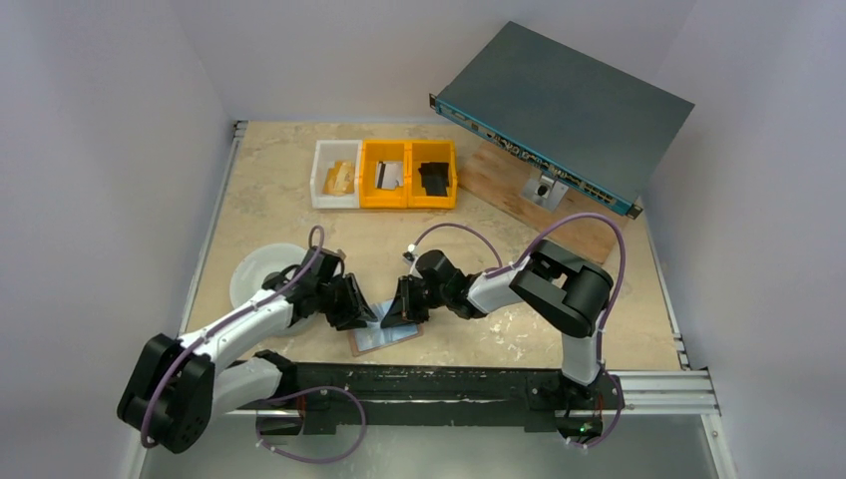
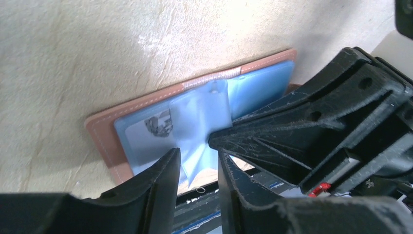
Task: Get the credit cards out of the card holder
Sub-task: Remove the credit card from the card holder.
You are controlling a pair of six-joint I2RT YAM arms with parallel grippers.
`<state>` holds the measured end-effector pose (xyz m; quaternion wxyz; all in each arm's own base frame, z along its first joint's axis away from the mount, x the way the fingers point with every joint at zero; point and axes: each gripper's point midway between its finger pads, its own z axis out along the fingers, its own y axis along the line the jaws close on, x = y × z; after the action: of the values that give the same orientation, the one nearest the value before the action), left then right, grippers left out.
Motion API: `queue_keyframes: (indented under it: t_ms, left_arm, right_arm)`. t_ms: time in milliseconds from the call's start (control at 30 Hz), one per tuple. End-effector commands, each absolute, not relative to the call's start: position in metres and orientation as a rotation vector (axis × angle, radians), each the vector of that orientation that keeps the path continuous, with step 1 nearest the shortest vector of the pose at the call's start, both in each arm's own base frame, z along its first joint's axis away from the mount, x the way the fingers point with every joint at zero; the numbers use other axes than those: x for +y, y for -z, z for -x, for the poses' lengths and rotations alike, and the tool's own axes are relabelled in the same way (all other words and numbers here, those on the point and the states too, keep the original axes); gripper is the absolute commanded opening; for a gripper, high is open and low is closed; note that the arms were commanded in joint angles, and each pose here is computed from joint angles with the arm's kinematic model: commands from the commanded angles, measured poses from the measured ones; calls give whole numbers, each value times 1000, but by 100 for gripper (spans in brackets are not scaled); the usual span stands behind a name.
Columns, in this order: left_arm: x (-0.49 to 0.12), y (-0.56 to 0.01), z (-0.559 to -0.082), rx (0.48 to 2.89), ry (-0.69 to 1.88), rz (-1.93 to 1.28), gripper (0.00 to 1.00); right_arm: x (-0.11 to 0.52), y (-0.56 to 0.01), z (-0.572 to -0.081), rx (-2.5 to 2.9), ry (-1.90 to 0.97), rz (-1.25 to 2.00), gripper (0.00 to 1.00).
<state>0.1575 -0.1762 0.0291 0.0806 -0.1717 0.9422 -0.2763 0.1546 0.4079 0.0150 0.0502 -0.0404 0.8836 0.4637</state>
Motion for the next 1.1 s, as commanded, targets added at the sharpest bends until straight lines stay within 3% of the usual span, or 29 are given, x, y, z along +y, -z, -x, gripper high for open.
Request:
queue_keyframes:
  t_ms: [0, 533, 667, 800, 867, 1067]
  left_arm:
    - [-162, -37, -152, 2777, 749, 543, 36]
    - [-178, -14, -131, 2821, 854, 638, 36]
    - [-180, -10, -132, 2819, 862, 669, 27]
    - [-179, -19, -140, 2782, 852, 663, 8]
    - [-178, -27, -144, 2763, 835, 637, 0]
    - [-178, -53, -155, 2716, 828, 532, 0]
  right_arm:
    - [389, 17, -145, 2798, -1288, 76, 0]
    - [388, 20, -144, 2804, -1308, 33, 0]
    - [389, 15, -146, 2793, -1317, 34, 0]
    - [393, 0, -151, 2758, -1325, 67, 0]
    - [394, -10, -155, 2745, -1305, 83, 6]
    - [397, -54, -171, 2651, -1257, 137, 33]
